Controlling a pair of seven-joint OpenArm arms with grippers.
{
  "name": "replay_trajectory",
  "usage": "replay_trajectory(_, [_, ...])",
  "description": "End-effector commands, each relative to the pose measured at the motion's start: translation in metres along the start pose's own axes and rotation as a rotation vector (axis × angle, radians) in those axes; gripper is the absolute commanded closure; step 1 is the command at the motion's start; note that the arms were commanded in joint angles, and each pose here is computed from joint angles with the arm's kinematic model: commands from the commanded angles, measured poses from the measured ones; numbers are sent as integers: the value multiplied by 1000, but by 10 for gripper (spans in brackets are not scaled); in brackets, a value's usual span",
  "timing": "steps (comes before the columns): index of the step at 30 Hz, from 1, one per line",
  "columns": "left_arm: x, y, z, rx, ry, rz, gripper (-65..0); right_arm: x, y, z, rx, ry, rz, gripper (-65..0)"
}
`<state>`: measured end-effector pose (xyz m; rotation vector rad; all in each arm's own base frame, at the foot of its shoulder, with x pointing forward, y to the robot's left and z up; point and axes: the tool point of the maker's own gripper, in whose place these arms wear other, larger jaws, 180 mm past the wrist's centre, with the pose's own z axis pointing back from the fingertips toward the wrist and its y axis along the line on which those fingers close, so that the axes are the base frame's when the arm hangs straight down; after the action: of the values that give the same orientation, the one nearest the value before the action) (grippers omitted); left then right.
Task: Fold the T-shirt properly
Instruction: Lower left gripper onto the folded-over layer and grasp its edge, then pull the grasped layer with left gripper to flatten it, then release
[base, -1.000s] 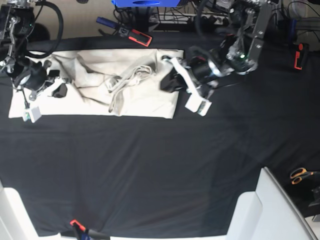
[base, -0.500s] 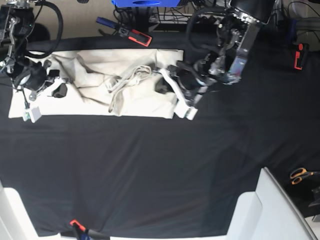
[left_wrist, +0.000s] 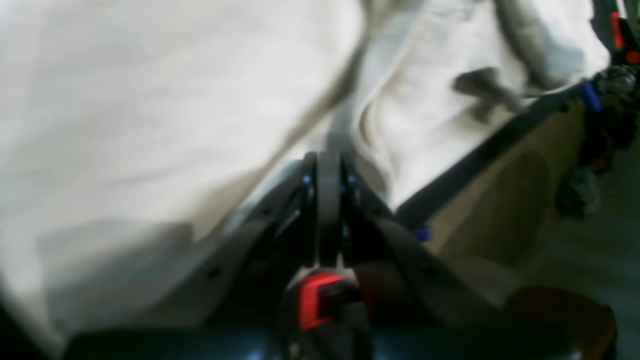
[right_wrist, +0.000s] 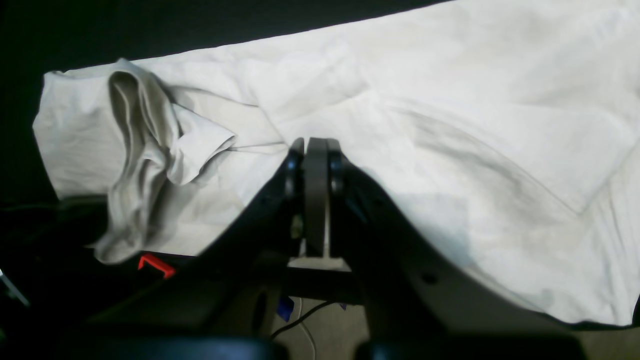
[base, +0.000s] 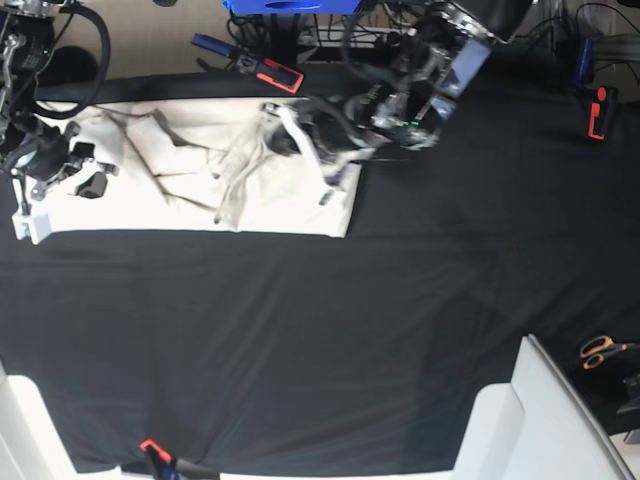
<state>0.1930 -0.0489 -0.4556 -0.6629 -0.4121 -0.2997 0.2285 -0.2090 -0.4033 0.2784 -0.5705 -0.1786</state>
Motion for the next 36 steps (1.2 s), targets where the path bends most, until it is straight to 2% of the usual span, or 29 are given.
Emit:
replay_trajectory(1, [15, -18, -3, -50, -37, -21, 0, 13, 1, 4, 6, -39, 15, 0])
replay_trajectory(8, [35, -27, -7, -73, -49, -82, 0, 13, 2, 3, 9, -41, 17, 0])
replay_trajectory(12, [39, -41, -3, -140, -32, -161, 0, 13, 2, 3, 10, -38, 19, 0])
replay_trajectory(15, [50, -50, 6, -165, -60, -208, 0, 13, 2, 3, 10, -38, 19, 0])
replay_trajectory(20, [48, -27, 7, -80, -46, -162, 0, 13, 2, 3, 10, -40, 19, 0])
replay_trajectory(27, [81, -36, 2, -92, -96, -183, 0, 14, 2, 3, 10, -41, 19, 0])
replay_trajectory(36, [99, -25, -33, -63, -46, -137, 0, 14, 1, 4, 7, -43, 16, 0])
